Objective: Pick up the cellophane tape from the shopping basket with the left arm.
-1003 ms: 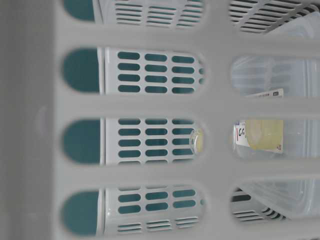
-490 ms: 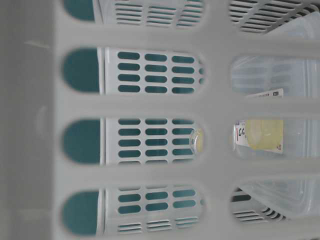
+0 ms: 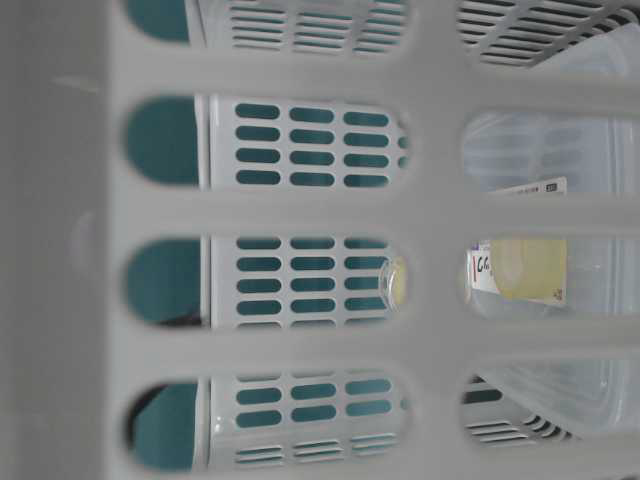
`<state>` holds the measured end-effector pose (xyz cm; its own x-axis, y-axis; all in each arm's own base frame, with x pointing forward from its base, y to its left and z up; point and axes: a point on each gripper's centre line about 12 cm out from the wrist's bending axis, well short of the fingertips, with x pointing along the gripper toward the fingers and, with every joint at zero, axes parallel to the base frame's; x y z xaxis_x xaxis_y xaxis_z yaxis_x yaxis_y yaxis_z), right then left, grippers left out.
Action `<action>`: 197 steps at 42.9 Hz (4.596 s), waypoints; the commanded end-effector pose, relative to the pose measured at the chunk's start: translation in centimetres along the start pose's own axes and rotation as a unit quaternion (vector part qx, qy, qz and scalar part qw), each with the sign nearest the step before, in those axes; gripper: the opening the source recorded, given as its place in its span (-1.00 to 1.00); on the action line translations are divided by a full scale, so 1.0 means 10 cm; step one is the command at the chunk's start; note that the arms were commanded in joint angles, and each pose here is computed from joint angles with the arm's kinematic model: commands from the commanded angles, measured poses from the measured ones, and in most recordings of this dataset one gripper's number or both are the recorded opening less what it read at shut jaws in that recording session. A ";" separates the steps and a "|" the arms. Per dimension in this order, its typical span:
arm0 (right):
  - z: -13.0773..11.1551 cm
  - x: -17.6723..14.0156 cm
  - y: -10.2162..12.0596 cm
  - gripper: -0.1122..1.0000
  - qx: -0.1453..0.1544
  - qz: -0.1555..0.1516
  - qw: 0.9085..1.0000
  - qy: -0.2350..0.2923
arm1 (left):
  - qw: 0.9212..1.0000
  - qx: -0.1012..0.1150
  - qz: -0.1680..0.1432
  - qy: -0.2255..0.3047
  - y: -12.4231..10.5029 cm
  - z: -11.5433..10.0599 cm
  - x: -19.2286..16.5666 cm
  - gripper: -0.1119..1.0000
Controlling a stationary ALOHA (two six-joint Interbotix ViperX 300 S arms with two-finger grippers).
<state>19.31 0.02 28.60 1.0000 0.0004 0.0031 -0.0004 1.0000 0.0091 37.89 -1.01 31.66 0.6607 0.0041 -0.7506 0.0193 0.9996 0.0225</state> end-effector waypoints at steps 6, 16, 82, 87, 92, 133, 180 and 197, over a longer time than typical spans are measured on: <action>0.11 0.01 -0.01 -0.24 0.002 -0.002 1.000 -0.015 | 1.000 0.002 0.001 0.011 -0.01 0.10 0.15 -0.79; 0.14 0.00 0.01 0.53 0.000 0.002 1.000 -0.028 | 0.999 0.002 0.000 0.034 -0.03 0.09 0.39 -0.08; 0.13 -0.05 -0.01 0.58 0.001 -0.004 0.999 -0.031 | 0.990 0.028 -0.014 0.134 -0.27 -0.25 1.30 0.73; 0.13 -0.05 -0.01 0.58 0.001 -0.004 0.999 -0.031 | 0.991 0.029 -0.014 0.133 -0.28 -0.24 1.29 0.29; 0.13 -0.05 -0.01 0.58 0.001 -0.004 1.000 -0.031 | 0.993 0.029 -0.014 0.118 -0.28 -0.14 1.19 0.11; 0.15 -0.06 -0.01 0.58 0.001 -0.004 0.999 -0.036 | 0.994 0.024 -0.012 0.104 -0.27 0.79 -0.12 0.11; 0.15 -0.07 -0.01 0.58 0.001 -0.004 0.999 -0.036 | 0.993 0.023 -0.010 0.113 -0.26 0.74 -0.08 0.11; 0.17 -0.08 -0.01 0.58 0.001 -0.004 0.999 -0.042 | 0.993 0.023 -0.010 0.115 -0.25 0.74 -0.07 0.11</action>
<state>18.48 -0.10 29.79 0.9976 -0.0058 0.0690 0.0052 0.9999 0.0091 43.64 -3.90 35.21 0.4306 -0.0035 -0.9025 0.0720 0.9969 0.0305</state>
